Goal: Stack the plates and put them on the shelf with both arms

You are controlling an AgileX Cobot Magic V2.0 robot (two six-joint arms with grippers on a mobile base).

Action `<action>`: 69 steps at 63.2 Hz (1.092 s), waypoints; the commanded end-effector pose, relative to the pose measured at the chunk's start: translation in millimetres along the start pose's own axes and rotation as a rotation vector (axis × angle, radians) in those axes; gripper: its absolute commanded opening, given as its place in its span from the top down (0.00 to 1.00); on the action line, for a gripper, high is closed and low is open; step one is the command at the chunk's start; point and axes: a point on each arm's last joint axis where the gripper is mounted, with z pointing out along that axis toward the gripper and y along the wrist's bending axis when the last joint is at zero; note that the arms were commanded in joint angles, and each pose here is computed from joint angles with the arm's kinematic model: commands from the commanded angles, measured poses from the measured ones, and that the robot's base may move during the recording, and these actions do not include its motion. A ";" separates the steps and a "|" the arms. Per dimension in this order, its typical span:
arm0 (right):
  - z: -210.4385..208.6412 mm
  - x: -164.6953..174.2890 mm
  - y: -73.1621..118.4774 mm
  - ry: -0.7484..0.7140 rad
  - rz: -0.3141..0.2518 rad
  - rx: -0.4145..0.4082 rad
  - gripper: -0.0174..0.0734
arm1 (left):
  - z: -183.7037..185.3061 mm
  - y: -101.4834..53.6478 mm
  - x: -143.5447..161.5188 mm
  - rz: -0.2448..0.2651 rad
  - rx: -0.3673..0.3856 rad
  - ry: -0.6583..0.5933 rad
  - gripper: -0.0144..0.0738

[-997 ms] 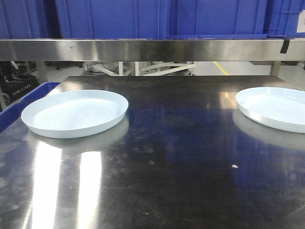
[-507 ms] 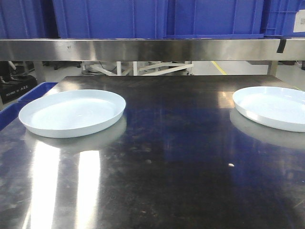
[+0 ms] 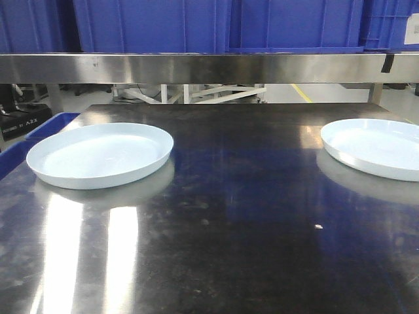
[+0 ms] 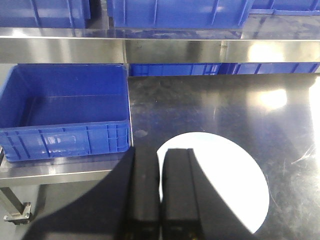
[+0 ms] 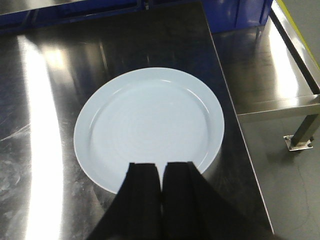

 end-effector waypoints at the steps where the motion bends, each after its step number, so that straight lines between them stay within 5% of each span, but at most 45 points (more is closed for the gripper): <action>1: -5.5 -19.0 3.5 -0.105 -0.007 -0.017 0.46 | -0.7 -3.5 -17.7 -0.008 0.018 -0.104 0.51; 7: -5.3 -18.9 3.5 -0.104 -0.007 -0.017 0.27 | 10.5 -3.7 -15.3 -0.035 0.026 -0.068 0.27; 11: -5.3 -18.9 3.5 -0.104 -0.007 -0.017 0.23 | 22.1 -4.3 -12.5 -0.074 0.038 -0.033 0.20; 20: -5.3 -18.9 3.5 -0.104 -0.007 -0.017 0.24 | 51.3 -5.2 -6.1 -0.183 0.061 0.030 0.20; 32: -5.3 -18.9 3.5 -0.104 -0.007 -0.017 0.24 | 95.5 -2.4 1.9 -0.243 0.045 0.107 0.20; 69: -5.3 -18.9 3.5 -0.104 -0.007 -0.017 0.24 | 193.4 4.8 25.9 -0.243 0.001 0.313 0.20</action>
